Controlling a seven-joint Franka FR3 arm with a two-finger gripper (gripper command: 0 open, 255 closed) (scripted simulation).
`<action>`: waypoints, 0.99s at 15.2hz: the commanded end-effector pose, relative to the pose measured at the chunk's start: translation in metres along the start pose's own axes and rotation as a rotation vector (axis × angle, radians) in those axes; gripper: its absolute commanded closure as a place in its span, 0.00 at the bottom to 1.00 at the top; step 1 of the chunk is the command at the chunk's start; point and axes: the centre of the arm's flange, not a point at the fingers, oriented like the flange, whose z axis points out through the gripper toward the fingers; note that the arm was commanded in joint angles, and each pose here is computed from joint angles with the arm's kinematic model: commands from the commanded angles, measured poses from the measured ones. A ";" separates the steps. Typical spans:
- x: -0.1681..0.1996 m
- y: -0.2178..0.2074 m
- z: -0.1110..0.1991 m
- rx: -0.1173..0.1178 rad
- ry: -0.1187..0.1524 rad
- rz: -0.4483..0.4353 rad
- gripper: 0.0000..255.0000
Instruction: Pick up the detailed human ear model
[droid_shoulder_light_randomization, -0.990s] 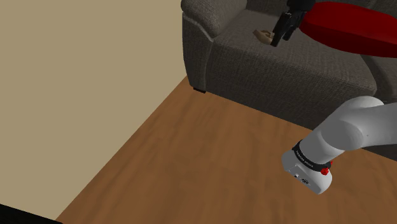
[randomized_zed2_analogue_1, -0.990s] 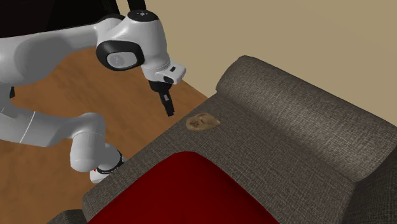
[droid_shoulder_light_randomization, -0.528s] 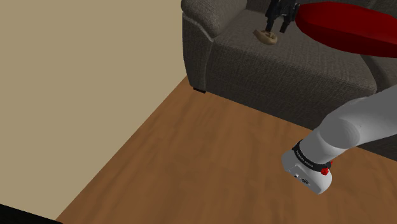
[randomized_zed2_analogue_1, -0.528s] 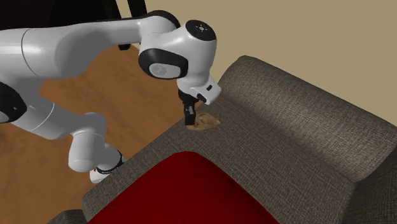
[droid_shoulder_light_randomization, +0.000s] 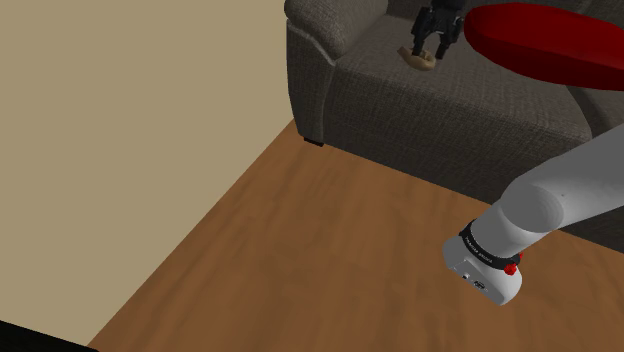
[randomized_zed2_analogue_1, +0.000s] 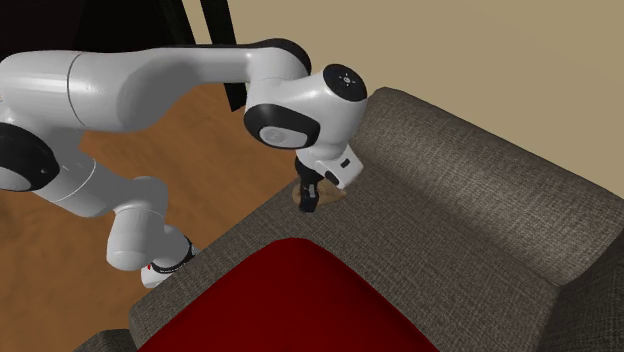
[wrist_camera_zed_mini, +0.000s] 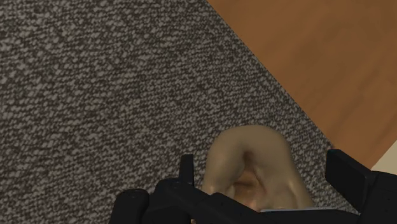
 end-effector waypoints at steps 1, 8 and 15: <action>0.001 0.002 0.013 0.000 0.000 0.000 0.00; 0.001 0.002 0.013 0.000 0.000 0.000 1.00; -0.001 0.001 0.003 0.000 0.000 0.000 1.00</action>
